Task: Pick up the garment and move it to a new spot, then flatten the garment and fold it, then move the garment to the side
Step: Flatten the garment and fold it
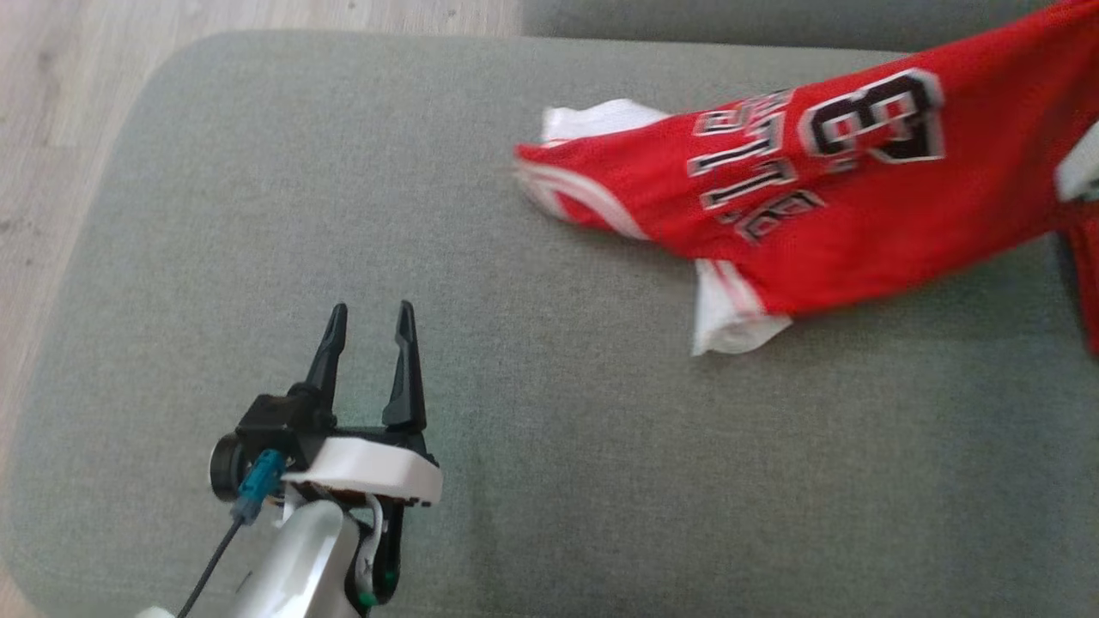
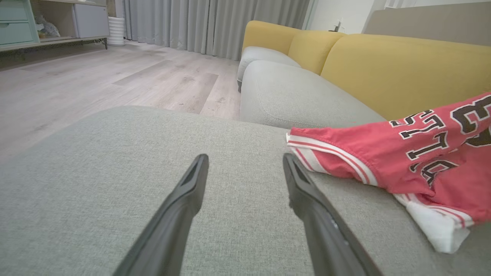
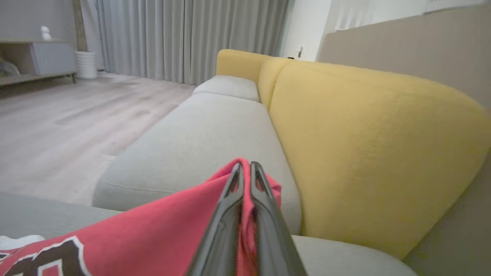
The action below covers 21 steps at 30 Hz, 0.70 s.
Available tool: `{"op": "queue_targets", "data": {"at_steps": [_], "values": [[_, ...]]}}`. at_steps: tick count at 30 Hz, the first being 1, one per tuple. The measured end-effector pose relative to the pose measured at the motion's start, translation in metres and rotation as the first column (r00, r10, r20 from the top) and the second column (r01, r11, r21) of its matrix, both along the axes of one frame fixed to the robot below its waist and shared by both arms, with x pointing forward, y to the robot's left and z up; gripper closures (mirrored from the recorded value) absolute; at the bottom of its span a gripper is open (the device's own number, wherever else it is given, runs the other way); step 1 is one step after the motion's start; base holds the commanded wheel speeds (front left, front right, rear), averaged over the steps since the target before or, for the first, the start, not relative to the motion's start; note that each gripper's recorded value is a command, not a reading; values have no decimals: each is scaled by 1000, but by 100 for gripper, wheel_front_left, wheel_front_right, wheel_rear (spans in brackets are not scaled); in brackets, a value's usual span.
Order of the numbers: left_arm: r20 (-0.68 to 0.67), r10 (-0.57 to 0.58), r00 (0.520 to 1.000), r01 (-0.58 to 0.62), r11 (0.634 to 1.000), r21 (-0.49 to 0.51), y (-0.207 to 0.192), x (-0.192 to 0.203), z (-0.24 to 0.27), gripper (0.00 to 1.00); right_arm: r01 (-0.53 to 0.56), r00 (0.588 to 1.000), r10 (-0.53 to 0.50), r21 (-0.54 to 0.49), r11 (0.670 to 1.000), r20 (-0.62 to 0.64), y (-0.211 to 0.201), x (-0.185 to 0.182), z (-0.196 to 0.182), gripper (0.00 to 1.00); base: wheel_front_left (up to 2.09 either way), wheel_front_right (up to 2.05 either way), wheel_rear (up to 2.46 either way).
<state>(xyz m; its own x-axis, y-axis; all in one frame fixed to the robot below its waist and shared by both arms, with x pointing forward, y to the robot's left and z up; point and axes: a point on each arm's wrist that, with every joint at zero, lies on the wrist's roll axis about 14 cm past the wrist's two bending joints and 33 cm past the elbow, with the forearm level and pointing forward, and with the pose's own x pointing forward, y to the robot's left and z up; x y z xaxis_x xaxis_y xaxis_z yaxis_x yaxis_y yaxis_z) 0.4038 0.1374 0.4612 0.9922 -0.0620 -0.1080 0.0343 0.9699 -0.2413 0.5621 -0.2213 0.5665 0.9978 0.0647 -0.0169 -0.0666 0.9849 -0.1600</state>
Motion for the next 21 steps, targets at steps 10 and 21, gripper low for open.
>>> {"op": "queue_targets", "data": {"at_steps": [10, 21], "values": [[-14, -15, 1000, 15, 1000, 3, -3, 4, -7, 0, 9, 999, -7, -43, 999, 38, 7, 8, -5, 0, 0, 0, 0], [39, -98, 994, 98, 995, -6, -30, 10, 10, 0, -81, 986, 52, 181, 980, 159, 59, -63, -8, 0, 0, 0, 0]]}}
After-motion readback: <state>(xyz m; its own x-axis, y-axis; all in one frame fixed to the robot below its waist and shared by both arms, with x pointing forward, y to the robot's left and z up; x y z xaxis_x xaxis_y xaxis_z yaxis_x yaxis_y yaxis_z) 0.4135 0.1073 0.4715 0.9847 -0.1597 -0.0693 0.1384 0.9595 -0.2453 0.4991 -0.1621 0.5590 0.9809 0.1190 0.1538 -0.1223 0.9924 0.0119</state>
